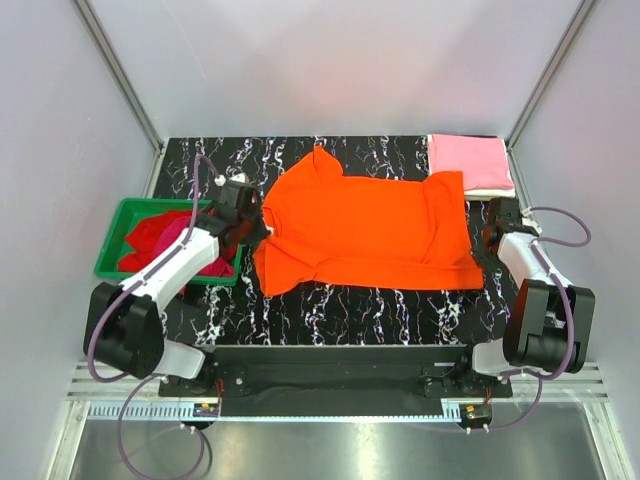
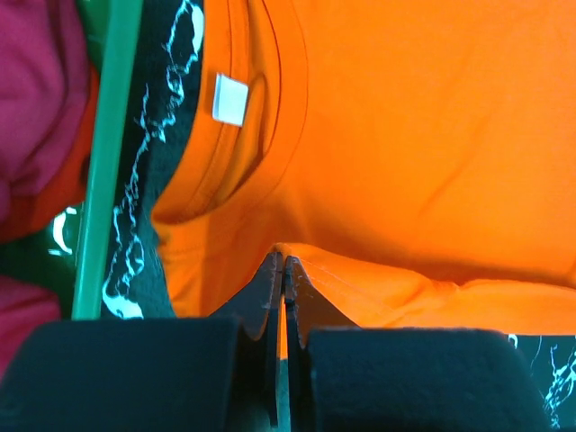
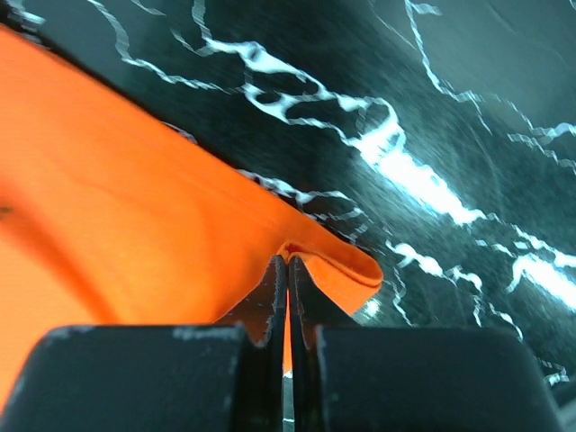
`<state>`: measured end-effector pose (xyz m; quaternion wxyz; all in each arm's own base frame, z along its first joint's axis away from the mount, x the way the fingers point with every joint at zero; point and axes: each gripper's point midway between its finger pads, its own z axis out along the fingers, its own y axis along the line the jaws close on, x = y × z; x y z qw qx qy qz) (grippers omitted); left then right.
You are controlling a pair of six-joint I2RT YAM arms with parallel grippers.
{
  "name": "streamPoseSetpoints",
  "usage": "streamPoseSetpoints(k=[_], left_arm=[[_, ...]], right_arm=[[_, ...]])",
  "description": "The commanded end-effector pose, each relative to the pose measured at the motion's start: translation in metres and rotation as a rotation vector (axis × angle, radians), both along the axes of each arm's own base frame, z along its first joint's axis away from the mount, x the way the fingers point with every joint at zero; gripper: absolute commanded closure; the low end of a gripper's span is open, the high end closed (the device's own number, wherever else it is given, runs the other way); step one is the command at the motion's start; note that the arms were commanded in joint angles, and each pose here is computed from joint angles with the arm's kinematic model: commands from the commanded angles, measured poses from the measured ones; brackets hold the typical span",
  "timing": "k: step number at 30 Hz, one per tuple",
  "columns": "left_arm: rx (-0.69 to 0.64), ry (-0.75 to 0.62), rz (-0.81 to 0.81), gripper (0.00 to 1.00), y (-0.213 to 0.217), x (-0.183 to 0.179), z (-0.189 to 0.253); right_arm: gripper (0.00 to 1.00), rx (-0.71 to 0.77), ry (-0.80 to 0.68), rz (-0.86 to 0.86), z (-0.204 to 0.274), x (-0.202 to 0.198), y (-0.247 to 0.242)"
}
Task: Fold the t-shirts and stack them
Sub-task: Fold the tshirt
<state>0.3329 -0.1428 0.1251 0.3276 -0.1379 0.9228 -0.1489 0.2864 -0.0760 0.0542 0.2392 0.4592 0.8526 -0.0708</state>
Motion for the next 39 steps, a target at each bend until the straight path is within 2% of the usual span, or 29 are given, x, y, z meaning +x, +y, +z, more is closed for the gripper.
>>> streamPoseSetpoints(k=[1,10,16,39], left_arm=[[-0.039,-0.096,-0.033,1.0,-0.006,0.029,0.031],[-0.024,-0.036,-0.01,1.0,-0.002,0.046,0.014],[-0.016,0.009,0.014,1.0,0.004,0.052,-0.001],[-0.032,0.053,0.045,1.0,0.012,0.089,-0.011]], right_arm=[[1.0,-0.033,-0.119,0.044,0.026,0.032,-0.007],[1.0,0.032,-0.144,0.102,0.017,0.057,0.004],[1.0,-0.026,-0.106,0.084,0.01,0.063,-0.01],[1.0,-0.025,-0.101,0.081,-0.002,0.088,-0.015]])
